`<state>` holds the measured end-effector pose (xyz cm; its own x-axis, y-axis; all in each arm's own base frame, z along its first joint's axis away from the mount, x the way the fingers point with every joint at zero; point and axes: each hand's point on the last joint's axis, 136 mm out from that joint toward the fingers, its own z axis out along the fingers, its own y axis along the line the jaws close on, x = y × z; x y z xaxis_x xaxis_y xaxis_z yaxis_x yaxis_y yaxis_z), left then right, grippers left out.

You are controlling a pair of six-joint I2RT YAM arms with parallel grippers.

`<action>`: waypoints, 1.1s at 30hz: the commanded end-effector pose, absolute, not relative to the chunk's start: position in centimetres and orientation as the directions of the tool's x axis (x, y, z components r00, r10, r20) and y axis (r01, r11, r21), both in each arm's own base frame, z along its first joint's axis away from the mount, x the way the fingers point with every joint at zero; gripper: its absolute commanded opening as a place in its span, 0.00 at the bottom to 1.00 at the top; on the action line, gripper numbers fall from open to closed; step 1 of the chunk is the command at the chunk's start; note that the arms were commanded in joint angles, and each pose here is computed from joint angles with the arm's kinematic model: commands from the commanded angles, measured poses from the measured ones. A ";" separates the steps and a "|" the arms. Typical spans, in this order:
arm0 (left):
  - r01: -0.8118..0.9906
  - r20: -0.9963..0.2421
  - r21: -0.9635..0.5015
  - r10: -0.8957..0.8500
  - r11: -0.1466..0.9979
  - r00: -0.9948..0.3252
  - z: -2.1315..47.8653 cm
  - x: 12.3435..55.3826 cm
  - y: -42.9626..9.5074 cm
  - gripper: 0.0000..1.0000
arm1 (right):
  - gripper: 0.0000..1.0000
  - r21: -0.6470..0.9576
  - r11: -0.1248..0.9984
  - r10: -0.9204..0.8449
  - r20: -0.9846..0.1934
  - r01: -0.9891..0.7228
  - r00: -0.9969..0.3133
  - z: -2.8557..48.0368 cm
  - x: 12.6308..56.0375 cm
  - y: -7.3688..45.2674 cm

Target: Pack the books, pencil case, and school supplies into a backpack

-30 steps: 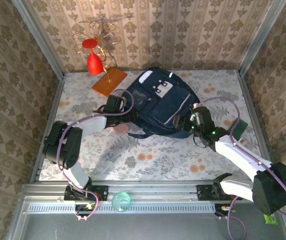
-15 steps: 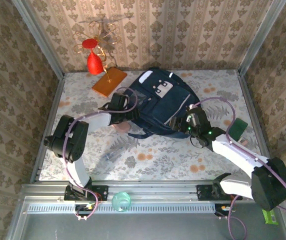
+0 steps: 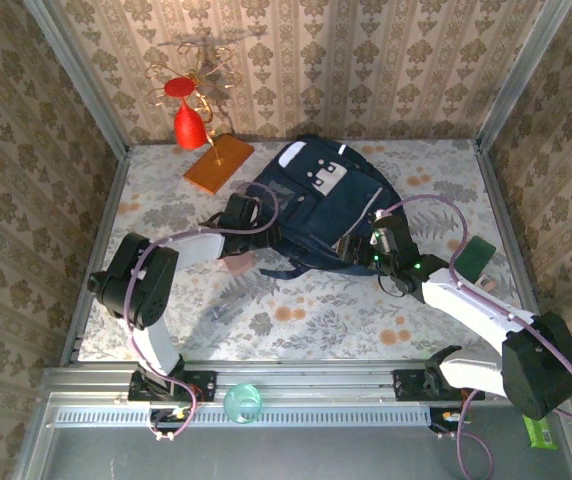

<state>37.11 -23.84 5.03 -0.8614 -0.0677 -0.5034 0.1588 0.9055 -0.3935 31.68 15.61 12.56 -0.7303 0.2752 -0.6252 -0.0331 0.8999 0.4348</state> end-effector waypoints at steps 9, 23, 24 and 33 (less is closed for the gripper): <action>0.138 -0.449 -0.389 -0.057 0.911 -0.892 2.8 35.9 -24.7 0.59 | 0.75 0.445 0.895 0.289 -0.631 -0.030 -0.720 12.6 32.0 16.1; 0.247 -0.493 -0.471 -0.021 0.847 -0.870 5.4 35.0 -27.8 0.06 | 0.68 0.390 0.866 0.035 -0.670 -0.312 -0.741 12.7 28.3 22.8; 0.255 -0.497 -0.486 -0.024 0.836 -0.867 6.1 34.8 -27.9 0.02 | 0.66 0.385 0.866 0.025 -0.672 -0.320 -0.740 12.3 28.3 23.4; 0.306 -0.509 -0.586 -0.047 0.751 -0.859 10.6 34.4 -29.6 0.00 | 0.42 0.365 0.853 -0.015 -0.699 -0.374 -0.715 9.4 29.7 28.5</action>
